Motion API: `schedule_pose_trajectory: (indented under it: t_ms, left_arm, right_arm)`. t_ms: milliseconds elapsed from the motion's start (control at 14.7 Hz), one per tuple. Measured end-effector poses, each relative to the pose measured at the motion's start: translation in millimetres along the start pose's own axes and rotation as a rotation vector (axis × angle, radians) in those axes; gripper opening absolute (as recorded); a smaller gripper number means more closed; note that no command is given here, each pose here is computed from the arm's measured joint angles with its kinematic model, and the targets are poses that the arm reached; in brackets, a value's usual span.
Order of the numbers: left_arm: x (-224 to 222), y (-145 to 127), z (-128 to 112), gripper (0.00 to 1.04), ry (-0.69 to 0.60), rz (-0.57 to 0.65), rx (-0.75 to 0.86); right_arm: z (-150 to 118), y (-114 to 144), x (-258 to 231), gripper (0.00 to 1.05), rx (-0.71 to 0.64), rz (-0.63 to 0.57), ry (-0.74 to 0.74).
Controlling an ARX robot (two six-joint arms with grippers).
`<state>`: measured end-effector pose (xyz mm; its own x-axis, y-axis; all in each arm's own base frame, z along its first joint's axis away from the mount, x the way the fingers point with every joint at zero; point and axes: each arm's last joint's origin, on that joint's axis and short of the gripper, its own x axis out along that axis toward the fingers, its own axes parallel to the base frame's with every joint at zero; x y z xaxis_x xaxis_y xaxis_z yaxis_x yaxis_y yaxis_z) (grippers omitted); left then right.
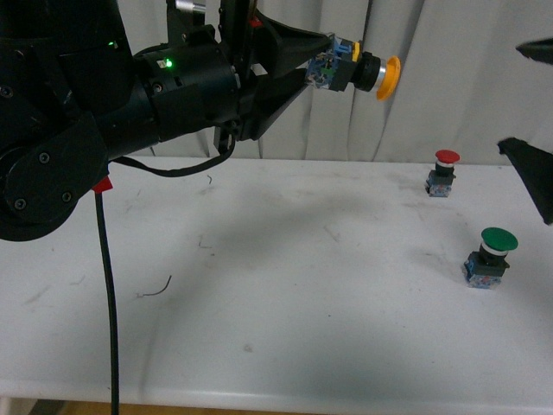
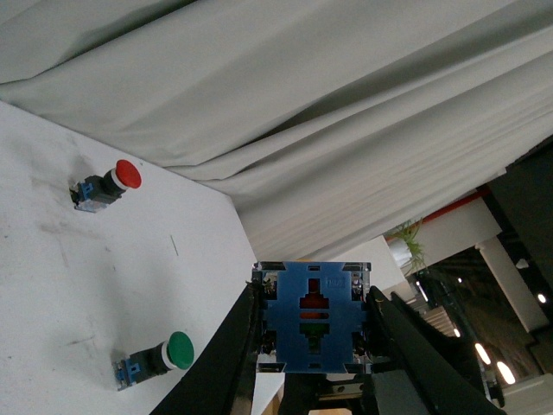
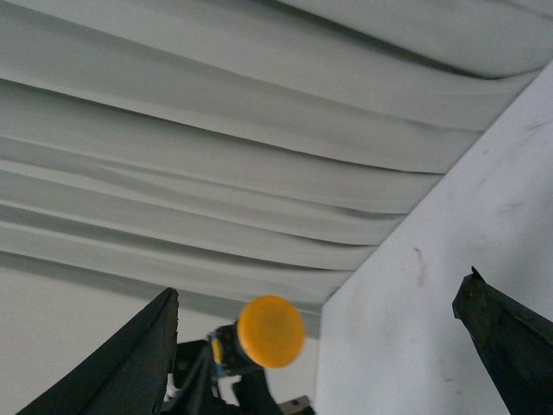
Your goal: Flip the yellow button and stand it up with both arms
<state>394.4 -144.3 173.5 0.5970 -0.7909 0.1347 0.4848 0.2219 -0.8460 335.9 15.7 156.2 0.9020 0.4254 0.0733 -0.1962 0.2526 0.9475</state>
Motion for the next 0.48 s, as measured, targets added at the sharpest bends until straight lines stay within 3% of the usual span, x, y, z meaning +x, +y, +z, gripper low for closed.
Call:
schedule_pose_trajectory:
  t_ms: [204,476]
  left_arm:
    - [0.0,-0.5,0.9,0.30,-0.003,-0.004,0.003]
    - [0.1,-1.7,2.5,0.30,-0.010,-0.014,0.011]
  right_arm:
    - [-16.0,11.5,33.9,0.98,0.093,0.064,0.028]
    - [-33.0,13.3,67.6,0.98,0.113,0.101,0.048]
